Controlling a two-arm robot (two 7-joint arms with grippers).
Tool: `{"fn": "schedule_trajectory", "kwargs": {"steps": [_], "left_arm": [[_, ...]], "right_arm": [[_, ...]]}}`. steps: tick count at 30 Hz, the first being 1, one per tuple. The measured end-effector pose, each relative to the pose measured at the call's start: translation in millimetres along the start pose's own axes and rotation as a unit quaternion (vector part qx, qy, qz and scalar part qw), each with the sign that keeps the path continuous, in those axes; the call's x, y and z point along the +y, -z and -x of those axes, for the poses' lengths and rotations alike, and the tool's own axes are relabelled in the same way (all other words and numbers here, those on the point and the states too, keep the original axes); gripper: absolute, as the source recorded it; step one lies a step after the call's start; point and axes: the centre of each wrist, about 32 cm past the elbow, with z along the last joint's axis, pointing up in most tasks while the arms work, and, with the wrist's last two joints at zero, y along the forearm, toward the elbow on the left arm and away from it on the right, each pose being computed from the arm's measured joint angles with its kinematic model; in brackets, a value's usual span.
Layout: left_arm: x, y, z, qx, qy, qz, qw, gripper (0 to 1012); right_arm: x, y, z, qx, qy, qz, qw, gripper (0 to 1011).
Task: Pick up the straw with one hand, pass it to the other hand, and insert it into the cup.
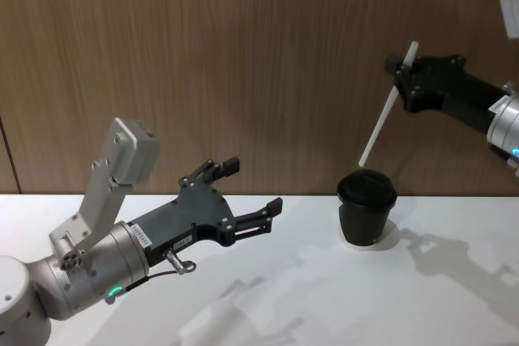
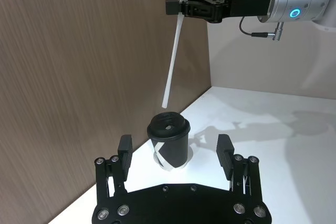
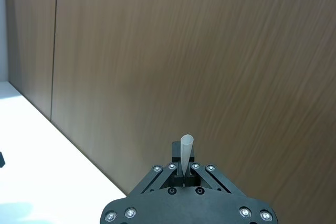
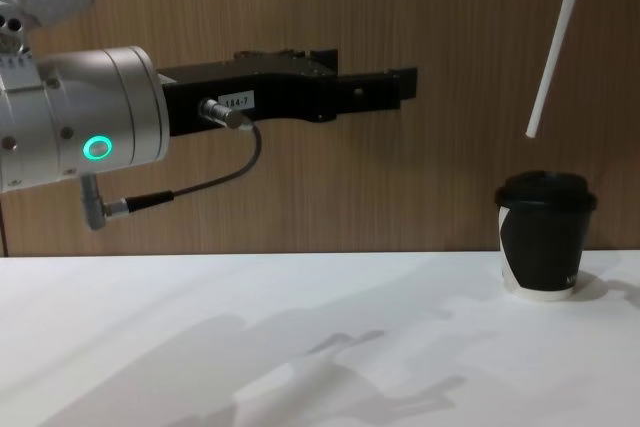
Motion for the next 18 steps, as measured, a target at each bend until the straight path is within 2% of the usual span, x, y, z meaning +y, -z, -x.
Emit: {"fn": "schedule_trajectory", "kwargs": {"steps": [18], "left_arm": [[0.0, 0.0, 0.0, 0.0, 0.0, 0.0, 1.0, 1003]], "right_arm": [[-6.5, -1.5, -8.9, 0.004, -0.006, 0.011, 0.9999, 7]]}}
